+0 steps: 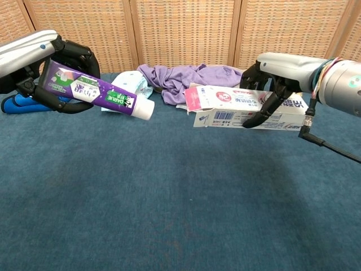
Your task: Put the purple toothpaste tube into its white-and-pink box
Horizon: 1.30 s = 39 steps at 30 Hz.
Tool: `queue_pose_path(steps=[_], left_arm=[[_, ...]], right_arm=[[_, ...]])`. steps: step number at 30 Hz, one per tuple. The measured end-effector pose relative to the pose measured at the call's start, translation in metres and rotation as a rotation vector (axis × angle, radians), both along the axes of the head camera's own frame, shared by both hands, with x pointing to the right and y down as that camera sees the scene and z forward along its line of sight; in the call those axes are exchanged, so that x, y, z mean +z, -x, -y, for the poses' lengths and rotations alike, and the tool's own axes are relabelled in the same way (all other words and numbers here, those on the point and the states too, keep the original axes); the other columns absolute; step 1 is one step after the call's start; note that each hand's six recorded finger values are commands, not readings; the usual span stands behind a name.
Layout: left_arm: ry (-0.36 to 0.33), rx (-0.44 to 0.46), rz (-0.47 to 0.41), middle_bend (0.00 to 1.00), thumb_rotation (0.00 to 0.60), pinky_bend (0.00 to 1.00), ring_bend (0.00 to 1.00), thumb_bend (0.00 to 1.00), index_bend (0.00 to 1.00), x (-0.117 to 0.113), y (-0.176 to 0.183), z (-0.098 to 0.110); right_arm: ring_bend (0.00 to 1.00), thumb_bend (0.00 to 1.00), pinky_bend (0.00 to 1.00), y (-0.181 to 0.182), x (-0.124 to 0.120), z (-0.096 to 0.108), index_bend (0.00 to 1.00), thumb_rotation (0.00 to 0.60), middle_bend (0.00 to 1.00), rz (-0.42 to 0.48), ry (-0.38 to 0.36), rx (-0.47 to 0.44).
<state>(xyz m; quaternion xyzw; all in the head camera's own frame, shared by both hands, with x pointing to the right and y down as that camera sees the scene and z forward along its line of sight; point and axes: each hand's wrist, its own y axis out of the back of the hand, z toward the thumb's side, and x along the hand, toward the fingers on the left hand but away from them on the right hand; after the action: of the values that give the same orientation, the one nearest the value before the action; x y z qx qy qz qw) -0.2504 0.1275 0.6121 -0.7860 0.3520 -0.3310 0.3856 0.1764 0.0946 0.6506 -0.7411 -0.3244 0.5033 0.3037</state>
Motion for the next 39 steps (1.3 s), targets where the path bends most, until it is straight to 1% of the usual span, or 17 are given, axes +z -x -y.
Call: queue_pose_path(steps=[7, 15, 20, 29, 39], left_arm=[[0.008, -0.009, -0.029, 0.62, 0.6, 0.49, 0.52, 0.29, 0.79, 0.008, -0.012, -0.001], [-0.006, -0.015, -0.055, 0.62, 0.6, 0.49, 0.52, 0.29, 0.79, 0.005, -0.018, 0.004], [-0.009, -0.016, -0.071, 0.62, 0.6, 0.49, 0.52, 0.29, 0.79, 0.002, -0.022, 0.006], [0.0, -0.012, -0.083, 0.62, 0.6, 0.49, 0.52, 0.29, 0.79, 0.005, -0.031, 0.005], [-0.001, -0.012, -0.097, 0.62, 0.6, 0.49, 0.52, 0.29, 0.79, 0.009, -0.04, 0.005]], right_arm=[[0.38, 0.14, 0.42, 0.007, -0.009, 0.001, 0.62, 0.6, 0.52, 0.019, 0.011, 0.011], [0.38, 0.14, 0.43, 0.012, -0.012, 0.001, 0.62, 0.6, 0.52, 0.035, 0.027, 0.021], [0.38, 0.14, 0.43, 0.013, -0.013, 0.0, 0.62, 0.6, 0.52, 0.037, 0.033, 0.021], [0.38, 0.14, 0.43, 0.014, -0.01, -0.002, 0.62, 0.6, 0.52, 0.048, 0.056, 0.035], [0.38, 0.14, 0.43, 0.016, -0.014, -0.002, 0.62, 0.6, 0.52, 0.083, 0.074, 0.052]])
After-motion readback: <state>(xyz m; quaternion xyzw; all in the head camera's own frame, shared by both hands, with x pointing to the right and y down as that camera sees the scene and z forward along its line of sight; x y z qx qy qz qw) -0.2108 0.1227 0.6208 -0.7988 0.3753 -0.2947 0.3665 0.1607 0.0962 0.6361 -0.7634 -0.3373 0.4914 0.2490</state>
